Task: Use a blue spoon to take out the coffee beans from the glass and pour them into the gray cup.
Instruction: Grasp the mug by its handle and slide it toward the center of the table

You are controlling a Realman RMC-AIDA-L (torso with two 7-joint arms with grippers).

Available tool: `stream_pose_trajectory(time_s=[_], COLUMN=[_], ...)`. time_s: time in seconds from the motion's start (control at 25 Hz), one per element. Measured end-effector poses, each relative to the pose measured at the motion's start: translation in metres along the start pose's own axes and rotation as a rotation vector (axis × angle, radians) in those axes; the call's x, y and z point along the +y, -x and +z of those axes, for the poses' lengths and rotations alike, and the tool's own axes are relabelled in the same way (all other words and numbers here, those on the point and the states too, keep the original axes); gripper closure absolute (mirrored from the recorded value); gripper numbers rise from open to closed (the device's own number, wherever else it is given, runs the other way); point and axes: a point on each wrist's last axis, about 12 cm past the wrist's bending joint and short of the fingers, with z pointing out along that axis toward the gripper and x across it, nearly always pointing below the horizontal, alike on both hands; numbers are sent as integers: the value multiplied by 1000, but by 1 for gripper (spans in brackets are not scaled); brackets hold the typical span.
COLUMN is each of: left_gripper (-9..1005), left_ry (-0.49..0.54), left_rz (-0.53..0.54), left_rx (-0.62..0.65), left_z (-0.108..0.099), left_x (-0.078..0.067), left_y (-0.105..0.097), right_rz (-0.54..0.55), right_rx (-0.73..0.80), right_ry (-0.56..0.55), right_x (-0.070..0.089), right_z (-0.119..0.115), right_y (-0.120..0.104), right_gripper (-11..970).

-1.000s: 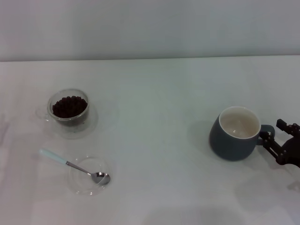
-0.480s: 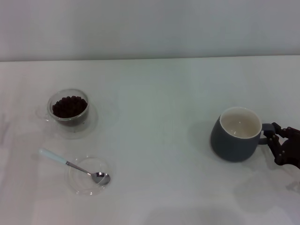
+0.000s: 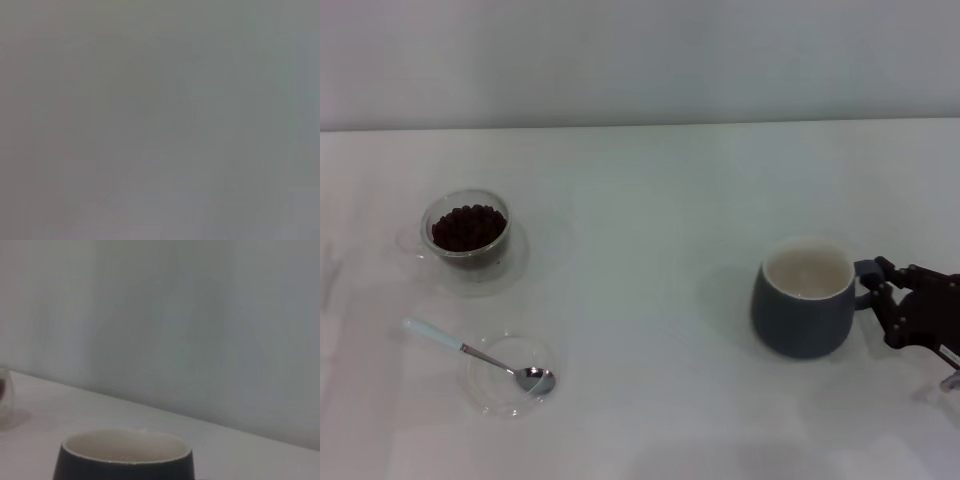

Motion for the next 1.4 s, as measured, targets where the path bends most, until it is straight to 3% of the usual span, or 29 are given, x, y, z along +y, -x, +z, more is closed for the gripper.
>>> stream_pose_trajectory(time_s=[0.56, 1.0, 1.4], left_gripper=[108, 108, 108], left_ry=[-14, -11, -12], left_rz=[-2, -13, -20], left_rx=[0, 5, 2], left_z=[0, -4, -4], left_x=[-3, -3, -3], left_y=[-1, -3, -2], right_rz=[-63, -164, -174], right_rx=[-53, -52, -45], right_ry=[151, 242, 238], right_x=[23, 59, 60], right_z=[30, 73, 80], right_y=[18, 34, 37], right_gripper=[813, 813, 814])
